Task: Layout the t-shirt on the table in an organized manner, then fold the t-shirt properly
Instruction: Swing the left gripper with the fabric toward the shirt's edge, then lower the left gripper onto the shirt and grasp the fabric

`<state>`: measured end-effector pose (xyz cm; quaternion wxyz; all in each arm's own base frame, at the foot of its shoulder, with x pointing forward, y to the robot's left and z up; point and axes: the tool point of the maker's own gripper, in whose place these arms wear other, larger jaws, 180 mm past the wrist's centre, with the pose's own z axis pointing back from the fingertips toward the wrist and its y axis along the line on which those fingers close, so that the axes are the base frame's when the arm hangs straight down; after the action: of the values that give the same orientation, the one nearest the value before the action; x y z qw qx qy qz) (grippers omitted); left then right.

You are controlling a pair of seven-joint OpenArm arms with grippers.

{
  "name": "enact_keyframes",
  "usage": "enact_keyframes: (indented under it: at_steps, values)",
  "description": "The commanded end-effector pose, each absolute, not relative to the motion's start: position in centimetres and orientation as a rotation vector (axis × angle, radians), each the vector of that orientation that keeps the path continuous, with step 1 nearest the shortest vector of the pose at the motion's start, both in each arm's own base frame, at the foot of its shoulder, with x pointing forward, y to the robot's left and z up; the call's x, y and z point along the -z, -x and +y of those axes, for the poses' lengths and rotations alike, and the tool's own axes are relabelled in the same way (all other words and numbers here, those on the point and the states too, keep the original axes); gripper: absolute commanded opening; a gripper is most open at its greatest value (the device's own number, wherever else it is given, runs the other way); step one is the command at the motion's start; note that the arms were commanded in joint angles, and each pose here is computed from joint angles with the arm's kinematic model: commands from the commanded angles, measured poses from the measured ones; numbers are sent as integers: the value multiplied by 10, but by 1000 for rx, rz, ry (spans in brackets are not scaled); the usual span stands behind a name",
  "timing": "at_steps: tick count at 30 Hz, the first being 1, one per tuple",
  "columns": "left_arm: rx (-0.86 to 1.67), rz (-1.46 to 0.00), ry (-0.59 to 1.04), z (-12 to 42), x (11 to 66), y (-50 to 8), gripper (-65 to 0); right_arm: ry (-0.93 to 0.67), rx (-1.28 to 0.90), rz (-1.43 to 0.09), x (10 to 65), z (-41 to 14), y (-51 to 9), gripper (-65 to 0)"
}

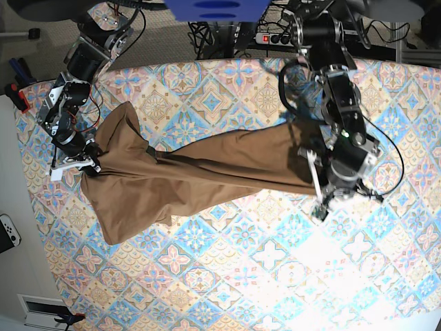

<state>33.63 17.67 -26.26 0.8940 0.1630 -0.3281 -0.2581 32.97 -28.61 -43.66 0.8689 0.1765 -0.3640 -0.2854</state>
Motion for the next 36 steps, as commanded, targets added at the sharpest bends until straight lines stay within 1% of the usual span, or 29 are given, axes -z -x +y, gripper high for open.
enact_keyframes:
  at_steps: [1,4,9,13,20,22,27,30,36]
  values:
    - [527,-727,-364,179,247,-344,-650,-322,593,-697,445,-291,-320,-650]
    - [575,-744,-377,173,241,-346,-650,-321,594,-699,445,-291,-320,-650]
    - [613,-684,-329,165,267,-327,-650,-321,594,-699,445,-291,-320,-650]
    - [631,-578,-300,168,300,-295,-650,-321,594,-699,445,-291,-320,-650]
    - [677,-400,-297,185,342,-241,-650,-326,601,-700,446,-292,-321,-650]
    - [748,-347,-270,173,356,-223,-650,-325,603,-699,446,-292,-321,-650]
    - [976,-187,-168,132,395,-155,-650,-325,604,-700,446,-292,-321,-650]
    - [1054,-145,-183,126,401,-139,-650,-325,604,-700,446,-292,-321,-650]
    - [1046,-126,-332,148,394,-151,-650,-325,604,-701,445,-292,-321,-650]
